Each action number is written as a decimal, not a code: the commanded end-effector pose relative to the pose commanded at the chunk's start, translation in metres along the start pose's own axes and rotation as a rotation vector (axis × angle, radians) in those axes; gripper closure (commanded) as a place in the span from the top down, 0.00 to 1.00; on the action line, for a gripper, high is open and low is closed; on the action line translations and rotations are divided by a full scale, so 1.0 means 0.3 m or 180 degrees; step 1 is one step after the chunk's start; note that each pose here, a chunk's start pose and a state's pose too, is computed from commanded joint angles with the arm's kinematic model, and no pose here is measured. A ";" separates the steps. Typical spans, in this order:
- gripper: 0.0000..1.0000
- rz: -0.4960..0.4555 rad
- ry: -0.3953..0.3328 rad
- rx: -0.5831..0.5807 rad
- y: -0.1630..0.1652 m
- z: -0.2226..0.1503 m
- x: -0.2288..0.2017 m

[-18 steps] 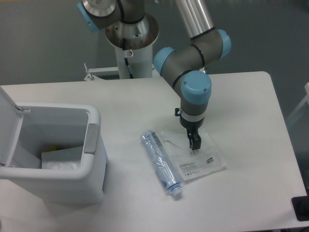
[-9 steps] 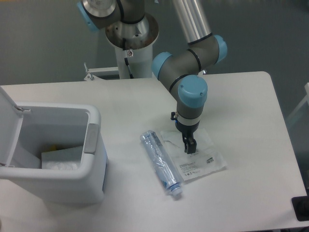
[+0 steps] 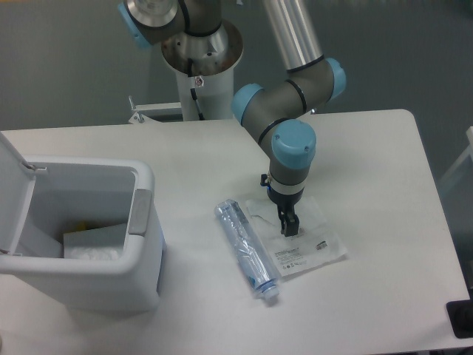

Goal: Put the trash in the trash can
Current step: 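Close the gripper on the edge of the white plastic bag, then lift the white plastic bag off the table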

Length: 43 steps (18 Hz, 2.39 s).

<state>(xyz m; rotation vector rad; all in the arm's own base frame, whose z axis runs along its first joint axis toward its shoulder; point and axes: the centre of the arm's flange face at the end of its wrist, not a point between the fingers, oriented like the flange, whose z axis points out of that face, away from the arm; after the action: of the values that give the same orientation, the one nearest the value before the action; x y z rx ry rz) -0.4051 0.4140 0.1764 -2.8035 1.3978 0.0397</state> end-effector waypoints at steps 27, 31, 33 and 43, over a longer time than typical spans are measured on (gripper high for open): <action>0.77 -0.0029 0.0043 -0.0073 0.015 0.025 -0.014; 0.55 -0.0102 0.0040 -0.0068 0.011 0.025 -0.015; 0.44 -0.0136 0.0044 -0.0067 0.011 0.027 -0.013; 0.16 -0.0205 -0.0106 -0.0082 0.015 -0.058 -0.036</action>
<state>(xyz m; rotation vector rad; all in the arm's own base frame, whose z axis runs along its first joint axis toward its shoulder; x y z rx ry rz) -0.4147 0.4195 0.1940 -2.8527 1.3091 0.1040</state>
